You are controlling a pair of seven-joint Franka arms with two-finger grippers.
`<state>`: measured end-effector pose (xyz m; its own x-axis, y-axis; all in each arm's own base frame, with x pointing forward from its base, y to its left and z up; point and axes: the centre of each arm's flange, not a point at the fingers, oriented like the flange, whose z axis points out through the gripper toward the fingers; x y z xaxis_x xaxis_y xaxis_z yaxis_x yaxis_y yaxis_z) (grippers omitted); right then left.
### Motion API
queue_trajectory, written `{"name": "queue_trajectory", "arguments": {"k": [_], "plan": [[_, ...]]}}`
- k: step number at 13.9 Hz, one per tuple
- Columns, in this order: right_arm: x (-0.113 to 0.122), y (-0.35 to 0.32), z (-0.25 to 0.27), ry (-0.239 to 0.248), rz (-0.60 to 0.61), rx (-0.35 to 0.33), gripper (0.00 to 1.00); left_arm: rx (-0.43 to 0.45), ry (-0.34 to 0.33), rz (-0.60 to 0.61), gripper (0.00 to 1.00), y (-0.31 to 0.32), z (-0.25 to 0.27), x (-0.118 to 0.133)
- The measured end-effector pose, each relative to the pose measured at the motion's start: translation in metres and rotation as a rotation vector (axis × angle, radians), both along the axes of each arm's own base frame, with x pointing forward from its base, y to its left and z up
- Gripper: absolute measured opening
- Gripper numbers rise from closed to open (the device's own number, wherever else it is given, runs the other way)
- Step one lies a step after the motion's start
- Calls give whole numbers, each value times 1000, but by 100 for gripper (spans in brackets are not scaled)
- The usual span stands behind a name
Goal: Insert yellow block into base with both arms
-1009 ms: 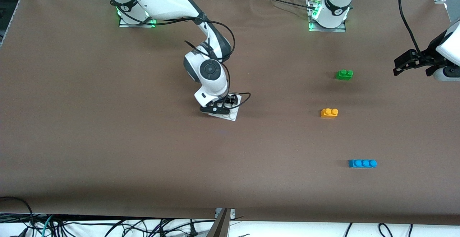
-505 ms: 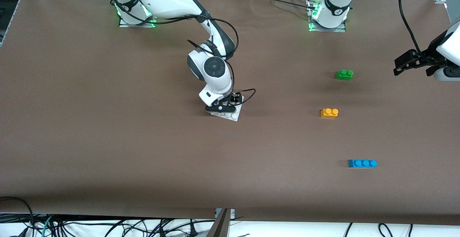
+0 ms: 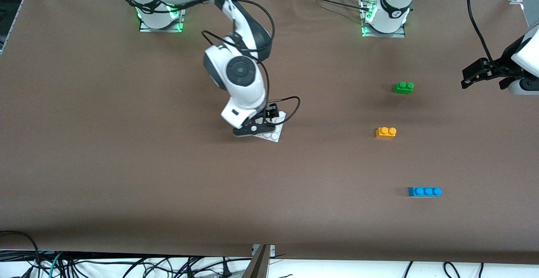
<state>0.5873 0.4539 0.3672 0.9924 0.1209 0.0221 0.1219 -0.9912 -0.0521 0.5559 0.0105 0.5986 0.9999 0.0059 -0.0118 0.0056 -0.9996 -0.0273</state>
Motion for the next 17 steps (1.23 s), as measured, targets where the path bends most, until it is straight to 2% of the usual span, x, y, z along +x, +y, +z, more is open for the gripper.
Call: {"name": "queue_trajectory", "arguments": {"k": [3, 7, 11, 14, 17], "plan": [[44, -73, 52, -37, -34, 8, 100, 0, 0, 0, 100, 0, 0, 0], [75, -168, 85, -31, 0, -70, 100, 0, 0, 0, 100, 0, 0, 0], [81, -243, 121, 7, -56, -126, 100, 0, 0, -5, 100, -3, 0, 0], [76, -276, 163, -31, -92, -127, 100, 0, 0, -7, 100, -4, 0, 0], [69, -357, 208, -62, -144, -96, 100, 0, 0, -22, 100, -11, 0, 0]]}}
